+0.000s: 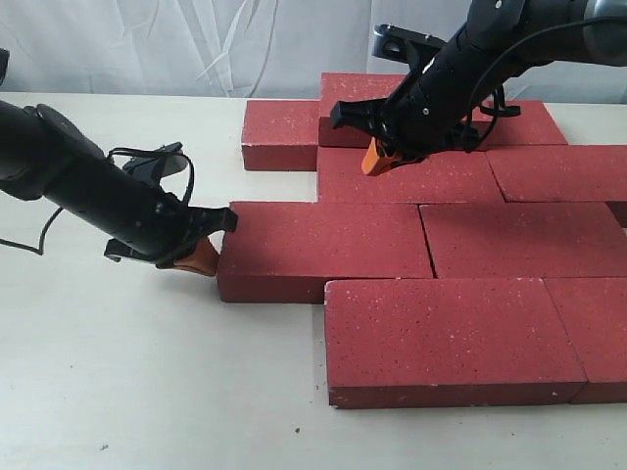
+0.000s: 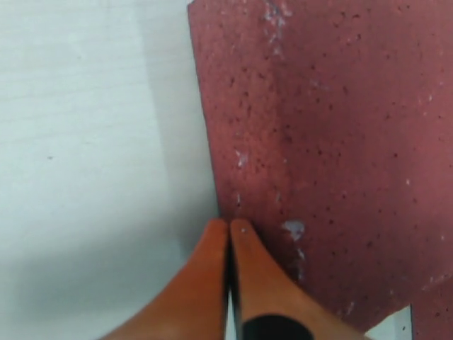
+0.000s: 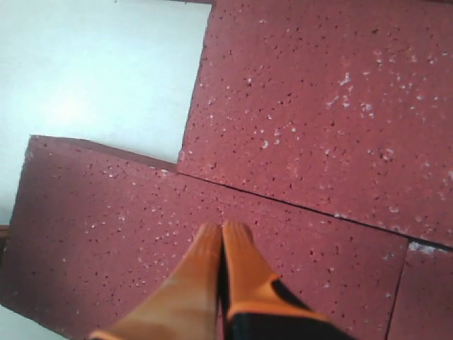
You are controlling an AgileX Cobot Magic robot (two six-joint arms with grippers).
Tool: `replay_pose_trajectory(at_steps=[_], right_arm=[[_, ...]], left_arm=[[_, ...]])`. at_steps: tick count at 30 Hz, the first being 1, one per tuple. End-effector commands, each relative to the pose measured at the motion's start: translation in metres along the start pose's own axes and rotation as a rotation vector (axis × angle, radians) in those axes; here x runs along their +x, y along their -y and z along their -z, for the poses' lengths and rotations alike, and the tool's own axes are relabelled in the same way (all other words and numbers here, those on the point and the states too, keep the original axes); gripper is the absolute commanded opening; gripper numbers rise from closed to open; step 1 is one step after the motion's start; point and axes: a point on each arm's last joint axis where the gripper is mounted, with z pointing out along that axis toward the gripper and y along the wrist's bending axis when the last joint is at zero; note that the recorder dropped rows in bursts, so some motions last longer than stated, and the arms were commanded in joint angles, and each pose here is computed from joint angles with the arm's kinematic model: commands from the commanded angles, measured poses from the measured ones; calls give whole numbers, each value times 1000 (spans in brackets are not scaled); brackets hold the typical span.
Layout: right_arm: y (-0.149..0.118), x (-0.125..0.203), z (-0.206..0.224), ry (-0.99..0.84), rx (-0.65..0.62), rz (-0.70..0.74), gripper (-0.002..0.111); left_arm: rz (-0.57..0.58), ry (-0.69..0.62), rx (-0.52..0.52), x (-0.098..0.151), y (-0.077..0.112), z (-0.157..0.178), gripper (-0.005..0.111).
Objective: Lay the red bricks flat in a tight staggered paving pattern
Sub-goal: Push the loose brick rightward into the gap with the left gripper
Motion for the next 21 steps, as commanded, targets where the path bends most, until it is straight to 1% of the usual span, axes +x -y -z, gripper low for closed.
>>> replay_pose_trajectory(at_steps=[1,10,21], right_arm=[[1,-2,5,19,2,10,-1],[1,-2,5,19,4,12,-1],[3,-1,5,15,24,32,-1]], left_arm=[[7,14,7,1,6,-4,0],[12,16,11,1,7,-4,0],[72,7,17,-4,-15,9,0]])
